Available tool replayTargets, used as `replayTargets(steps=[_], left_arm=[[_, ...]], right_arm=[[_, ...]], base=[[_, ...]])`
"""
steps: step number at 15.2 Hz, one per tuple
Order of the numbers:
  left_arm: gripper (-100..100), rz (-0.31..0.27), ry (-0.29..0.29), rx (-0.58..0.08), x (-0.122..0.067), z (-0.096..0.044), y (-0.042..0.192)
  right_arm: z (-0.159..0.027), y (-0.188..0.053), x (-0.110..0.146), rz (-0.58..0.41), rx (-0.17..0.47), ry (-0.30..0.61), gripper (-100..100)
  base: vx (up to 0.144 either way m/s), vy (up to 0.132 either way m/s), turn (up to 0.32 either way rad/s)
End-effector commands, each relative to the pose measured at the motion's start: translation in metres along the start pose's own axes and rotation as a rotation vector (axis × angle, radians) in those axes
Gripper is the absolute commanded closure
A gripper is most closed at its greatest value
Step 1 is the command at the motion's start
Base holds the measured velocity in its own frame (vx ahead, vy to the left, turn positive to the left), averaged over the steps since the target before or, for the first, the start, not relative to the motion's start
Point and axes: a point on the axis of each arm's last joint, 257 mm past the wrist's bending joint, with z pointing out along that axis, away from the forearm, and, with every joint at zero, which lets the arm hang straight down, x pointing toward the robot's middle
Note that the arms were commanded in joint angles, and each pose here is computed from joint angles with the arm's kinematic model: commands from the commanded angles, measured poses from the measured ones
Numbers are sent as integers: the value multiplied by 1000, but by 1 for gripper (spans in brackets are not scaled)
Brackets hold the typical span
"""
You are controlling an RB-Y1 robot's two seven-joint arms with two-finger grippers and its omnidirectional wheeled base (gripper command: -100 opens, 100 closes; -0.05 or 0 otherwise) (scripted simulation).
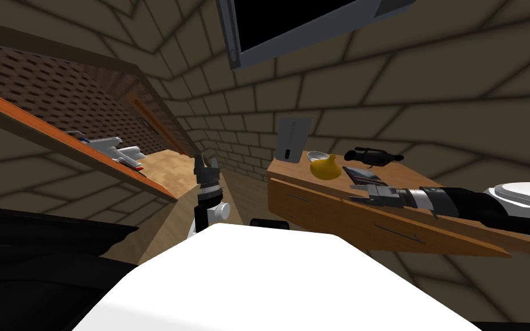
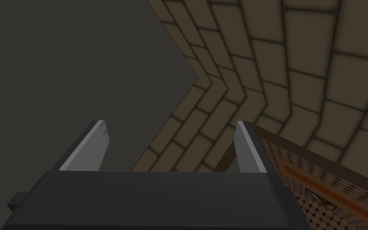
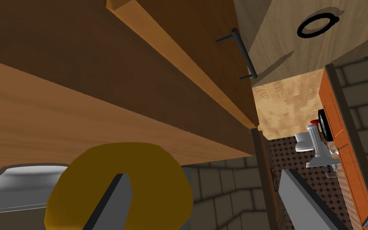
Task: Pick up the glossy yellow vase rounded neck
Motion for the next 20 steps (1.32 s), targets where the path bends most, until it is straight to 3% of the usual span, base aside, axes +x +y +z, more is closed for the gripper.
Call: replayTargets(steps=[1, 3, 4, 6, 7, 9, 10, 15, 20], left_arm=[[0, 0, 0, 0, 0, 0, 0], [0, 0, 0, 0, 0, 0, 0], [0, 0, 0, 0, 0, 0, 0], [0, 0, 0, 0, 0, 0, 0], [0, 0, 0, 0, 0, 0, 0], [0, 0, 0, 0, 0, 0, 0], [0, 0, 0, 0, 0, 0, 0], [0, 0, 0, 0, 0, 0, 0], [0, 0, 0, 0, 0, 0, 0]], right_arm=[[-12, -11, 3, -32, 12, 66, -100], [-12, -13, -2, -53, 7, 88, -100], [-23, -22, 2, -71, 20, 135, -100], [-23, -24, -4, -95, 13, 161, -100], [-34, -33, -1, -111, 26, 204, -100], [-34, -35, -8, -137, 19, 230, -100], [-44, -43, -6, -150, 32, 270, -100], [-52, -54, -20, -213, 30, 358, -100], [-75, -76, -39, -297, 46, 507, -100]], base=[[6, 15, 88], [4, 13, 80], [7, 17, 113], [7, 14, 74], [8, 17, 88], [7, 16, 72], [9, 19, 79], [7, 14, 73], [10, 19, 102]])
